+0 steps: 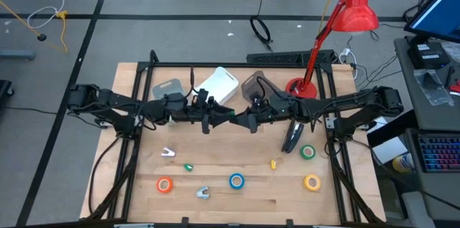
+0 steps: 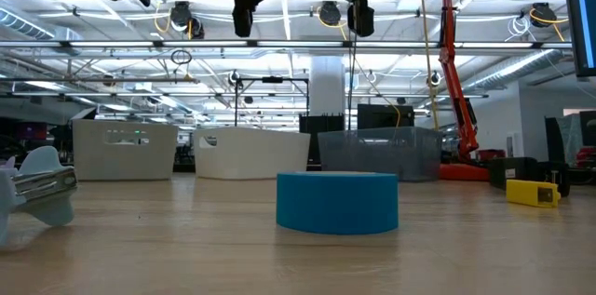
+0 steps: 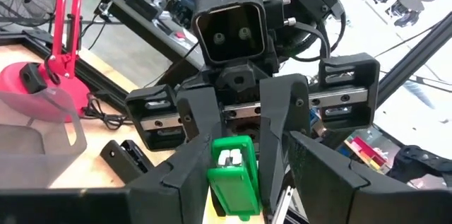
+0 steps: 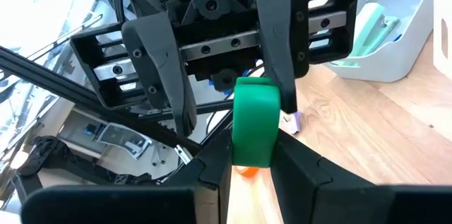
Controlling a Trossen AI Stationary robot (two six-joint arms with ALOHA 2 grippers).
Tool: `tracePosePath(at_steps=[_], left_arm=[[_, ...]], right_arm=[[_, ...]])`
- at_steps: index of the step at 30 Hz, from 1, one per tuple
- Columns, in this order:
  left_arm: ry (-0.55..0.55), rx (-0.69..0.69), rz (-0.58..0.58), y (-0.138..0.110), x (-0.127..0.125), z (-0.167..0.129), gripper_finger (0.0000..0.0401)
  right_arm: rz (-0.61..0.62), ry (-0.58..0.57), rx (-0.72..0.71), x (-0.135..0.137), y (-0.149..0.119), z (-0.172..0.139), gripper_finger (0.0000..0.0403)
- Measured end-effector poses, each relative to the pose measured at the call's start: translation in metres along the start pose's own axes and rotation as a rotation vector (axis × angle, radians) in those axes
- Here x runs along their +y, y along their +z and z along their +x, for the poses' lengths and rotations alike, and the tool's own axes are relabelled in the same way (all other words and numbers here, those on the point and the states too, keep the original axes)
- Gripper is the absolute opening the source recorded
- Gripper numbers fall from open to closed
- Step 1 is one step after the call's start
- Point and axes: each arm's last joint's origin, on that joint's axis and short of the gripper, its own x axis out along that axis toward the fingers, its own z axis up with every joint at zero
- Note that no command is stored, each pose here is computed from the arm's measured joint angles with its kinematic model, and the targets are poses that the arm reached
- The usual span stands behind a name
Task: Pick and place Stapler, Stapler remover, tape
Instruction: Put the top green small stapler into the gray bin
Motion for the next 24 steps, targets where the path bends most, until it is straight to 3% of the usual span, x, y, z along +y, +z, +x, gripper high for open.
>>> tracePosePath(at_steps=[24], left_arm=[[0.007, -0.013, 0.006, 0.0051, 0.0053, -0.0003, 0.0186]], right_arm=[[0.004, -0.009, -0.019, -0.0005, 0.0014, -0.0002, 0.0070]])
